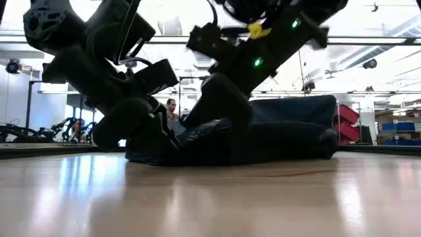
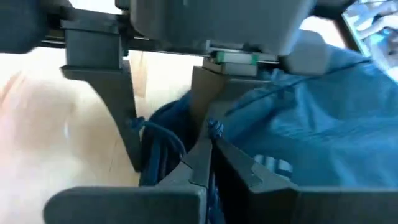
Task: Unpack backpack
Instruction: Open the blue backpack
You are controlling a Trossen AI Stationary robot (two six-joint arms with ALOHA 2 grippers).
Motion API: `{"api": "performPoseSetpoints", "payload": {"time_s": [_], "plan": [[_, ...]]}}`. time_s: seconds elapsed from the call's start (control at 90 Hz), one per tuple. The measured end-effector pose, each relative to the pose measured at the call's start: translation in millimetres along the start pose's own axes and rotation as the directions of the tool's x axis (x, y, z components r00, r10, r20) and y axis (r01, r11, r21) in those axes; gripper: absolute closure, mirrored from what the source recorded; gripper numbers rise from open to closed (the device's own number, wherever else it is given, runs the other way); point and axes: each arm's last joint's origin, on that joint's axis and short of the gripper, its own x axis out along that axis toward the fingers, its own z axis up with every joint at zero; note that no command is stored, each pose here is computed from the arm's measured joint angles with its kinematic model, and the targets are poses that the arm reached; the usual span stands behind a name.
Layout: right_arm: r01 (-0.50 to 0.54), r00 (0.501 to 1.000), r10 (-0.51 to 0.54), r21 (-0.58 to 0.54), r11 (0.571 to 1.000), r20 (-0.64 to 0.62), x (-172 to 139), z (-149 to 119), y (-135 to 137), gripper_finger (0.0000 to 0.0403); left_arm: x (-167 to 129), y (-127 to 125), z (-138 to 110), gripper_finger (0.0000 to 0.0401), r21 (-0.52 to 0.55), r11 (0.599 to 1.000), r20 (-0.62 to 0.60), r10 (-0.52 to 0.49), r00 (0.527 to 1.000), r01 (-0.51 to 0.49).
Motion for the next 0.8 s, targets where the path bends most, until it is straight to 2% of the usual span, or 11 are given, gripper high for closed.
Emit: {"api": "performPoseSetpoints", "payload": {"time_s": [0.211,0.5,0.644,0.8], "plan": [[0.053,0.995,-0.056,-0.03,0.998,-0.085,-32,0,0,0.0402,0,0,-1,0.0244,0.002,1.0,-0.004,-0.001,1.0,0.001],[0.181,0.947,-0.173,0.003,0.984,-0.271,-63,-35,-8,0.0403,-2,3,-15,0.0244,-0.031,1.0,-0.013,0.0,1.0,-0.001],[0.141,0.976,-0.124,0.086,0.986,-0.178,-61,-41,-7,0.0403,-3,4,-17,0.0244,-0.03,1.0,0.017,-0.006,1.0,0.006],[-0.035,0.999,0.039,0.162,0.986,-0.017,-47,-31,-8,0.0403,-3,3,-14,0.0244,-0.018,1.0,0.027,-0.007,1.0,0.008]]}}
